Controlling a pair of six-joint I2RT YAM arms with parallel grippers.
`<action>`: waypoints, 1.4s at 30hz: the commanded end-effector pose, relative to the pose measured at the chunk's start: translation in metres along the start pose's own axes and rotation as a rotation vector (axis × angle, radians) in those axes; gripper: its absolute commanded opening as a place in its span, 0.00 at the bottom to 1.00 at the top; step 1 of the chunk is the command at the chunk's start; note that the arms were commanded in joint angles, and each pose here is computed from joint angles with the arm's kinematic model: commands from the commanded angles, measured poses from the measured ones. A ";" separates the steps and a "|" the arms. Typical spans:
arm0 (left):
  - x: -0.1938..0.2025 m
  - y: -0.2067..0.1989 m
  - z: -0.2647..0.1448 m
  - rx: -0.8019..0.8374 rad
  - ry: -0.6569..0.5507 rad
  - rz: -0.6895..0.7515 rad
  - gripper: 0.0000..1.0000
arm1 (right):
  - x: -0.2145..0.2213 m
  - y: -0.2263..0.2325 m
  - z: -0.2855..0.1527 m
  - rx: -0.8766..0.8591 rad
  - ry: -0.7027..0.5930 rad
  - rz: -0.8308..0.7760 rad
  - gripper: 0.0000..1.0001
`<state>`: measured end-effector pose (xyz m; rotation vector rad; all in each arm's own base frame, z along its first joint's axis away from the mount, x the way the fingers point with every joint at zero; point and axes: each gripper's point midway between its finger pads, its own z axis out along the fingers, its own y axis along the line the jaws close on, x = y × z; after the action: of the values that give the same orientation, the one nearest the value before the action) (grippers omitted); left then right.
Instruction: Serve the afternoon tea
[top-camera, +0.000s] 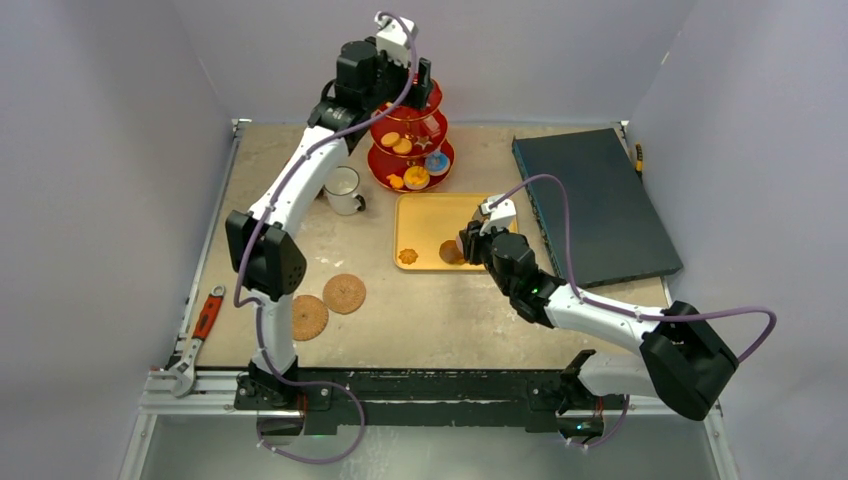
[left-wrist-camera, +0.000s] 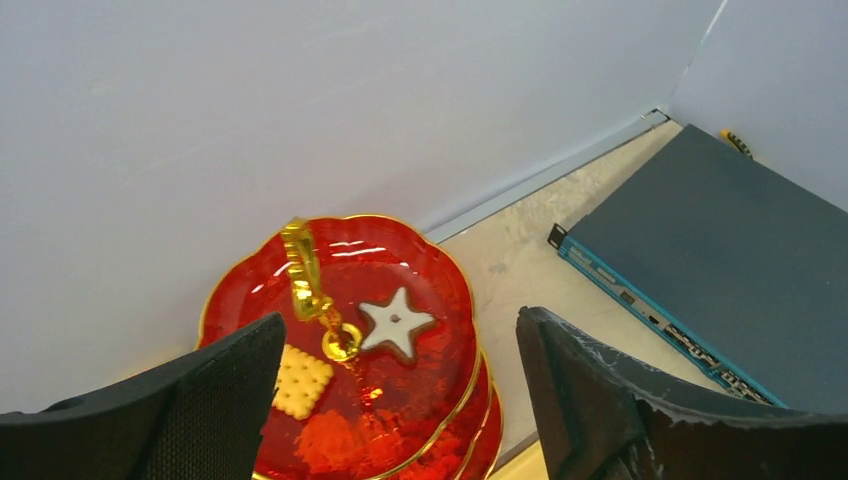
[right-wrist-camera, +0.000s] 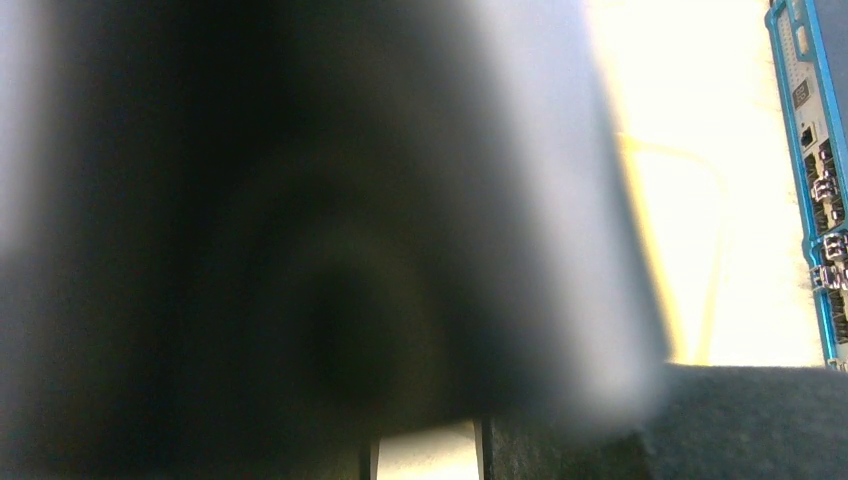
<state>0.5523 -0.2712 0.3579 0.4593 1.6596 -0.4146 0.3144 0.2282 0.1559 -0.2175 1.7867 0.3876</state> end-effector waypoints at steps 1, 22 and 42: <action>-0.059 0.028 -0.024 -0.027 -0.137 0.006 0.90 | -0.018 0.005 -0.002 -0.017 -0.061 0.039 0.33; -0.025 0.021 0.028 0.114 -0.113 -0.064 0.54 | -0.014 0.003 -0.002 -0.005 -0.049 0.041 0.33; -0.025 0.055 0.020 -0.311 -0.146 -0.134 0.00 | -0.008 0.007 0.000 -0.026 -0.038 0.042 0.33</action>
<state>0.6102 -0.2589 0.3384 0.2542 1.6419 -0.3425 0.3131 0.2288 0.1535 -0.2091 1.7940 0.4000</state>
